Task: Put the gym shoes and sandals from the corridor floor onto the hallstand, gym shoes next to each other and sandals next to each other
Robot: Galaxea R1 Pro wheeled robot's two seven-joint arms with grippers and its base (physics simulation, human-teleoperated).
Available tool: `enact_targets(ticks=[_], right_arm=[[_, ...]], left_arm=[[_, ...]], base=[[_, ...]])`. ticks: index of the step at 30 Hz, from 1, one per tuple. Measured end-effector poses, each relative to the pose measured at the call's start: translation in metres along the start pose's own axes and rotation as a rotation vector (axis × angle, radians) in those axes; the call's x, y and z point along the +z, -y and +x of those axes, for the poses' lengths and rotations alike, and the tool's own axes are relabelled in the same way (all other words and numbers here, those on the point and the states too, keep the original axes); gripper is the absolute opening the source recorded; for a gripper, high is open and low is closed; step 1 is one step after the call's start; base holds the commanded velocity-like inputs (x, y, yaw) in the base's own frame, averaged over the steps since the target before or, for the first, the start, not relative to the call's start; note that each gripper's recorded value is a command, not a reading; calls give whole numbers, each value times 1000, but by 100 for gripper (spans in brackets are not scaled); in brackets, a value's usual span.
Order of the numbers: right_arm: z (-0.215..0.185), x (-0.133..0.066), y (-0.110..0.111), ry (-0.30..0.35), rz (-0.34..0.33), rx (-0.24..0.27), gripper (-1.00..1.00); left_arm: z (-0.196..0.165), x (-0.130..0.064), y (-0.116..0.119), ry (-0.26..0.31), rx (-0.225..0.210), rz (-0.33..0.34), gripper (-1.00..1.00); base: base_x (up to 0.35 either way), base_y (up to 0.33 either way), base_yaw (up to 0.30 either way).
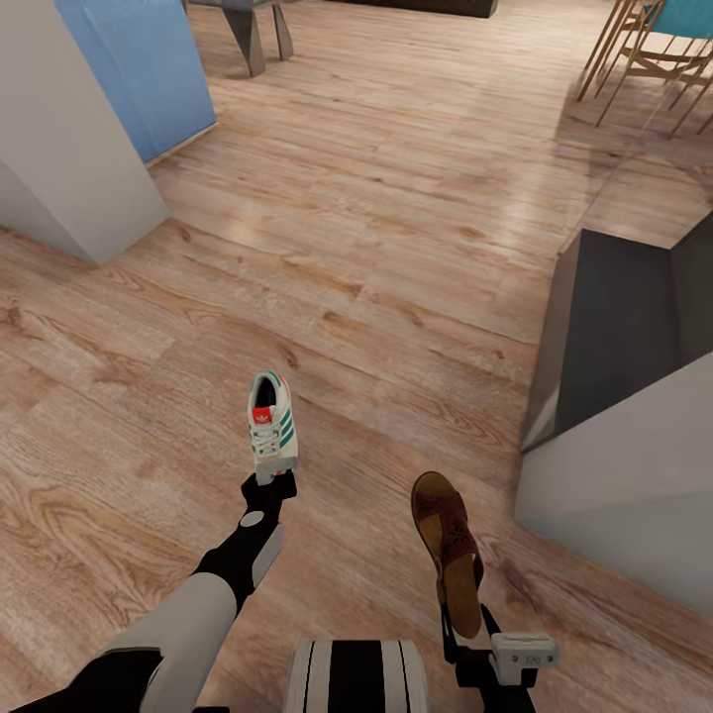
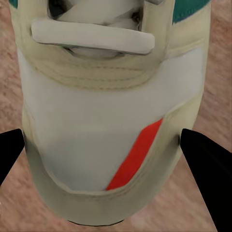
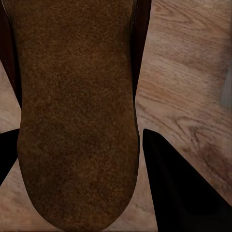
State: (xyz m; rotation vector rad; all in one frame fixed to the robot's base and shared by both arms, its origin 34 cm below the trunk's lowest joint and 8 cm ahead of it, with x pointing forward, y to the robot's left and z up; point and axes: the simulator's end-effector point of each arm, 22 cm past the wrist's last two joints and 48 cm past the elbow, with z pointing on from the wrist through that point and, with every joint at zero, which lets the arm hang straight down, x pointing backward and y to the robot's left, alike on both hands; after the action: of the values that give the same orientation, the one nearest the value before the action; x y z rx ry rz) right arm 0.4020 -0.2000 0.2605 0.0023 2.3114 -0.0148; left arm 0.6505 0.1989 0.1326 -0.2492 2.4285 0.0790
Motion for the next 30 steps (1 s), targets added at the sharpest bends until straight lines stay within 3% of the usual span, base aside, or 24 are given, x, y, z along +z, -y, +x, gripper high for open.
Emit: enact_targets(ticks=[9, 12, 17, 21, 26, 30], right_arm=[[2, -1, 0, -1, -1, -5, -100], [1, -1, 0, 3, -1, -5, -100], [-2, -1, 0, 10, -1, -6, -100], [-5, -2, 0, 18, -1, -6, -100], [-8, -2, -1, 25, -2, -6, -100], [-11, -3, -1, 33, -2, -5, -100]], left_arm=[[5, -6, -6, -6, 0, -1, -100], [20, -13, -9, -16, 0, 17, -100], [29, -27, -19, 13, -4, 44, -100], [33, -43, -26, 46, -1, 77, -100], [41, -82, -26, 97, 20, 197, -100], [45, -106, -27, 121, 33, 241, -100]], base=[[0, 0, 0], [0, 0, 0], [0, 0, 0], [0, 0, 0], [0, 0, 0], [0, 0, 0]])
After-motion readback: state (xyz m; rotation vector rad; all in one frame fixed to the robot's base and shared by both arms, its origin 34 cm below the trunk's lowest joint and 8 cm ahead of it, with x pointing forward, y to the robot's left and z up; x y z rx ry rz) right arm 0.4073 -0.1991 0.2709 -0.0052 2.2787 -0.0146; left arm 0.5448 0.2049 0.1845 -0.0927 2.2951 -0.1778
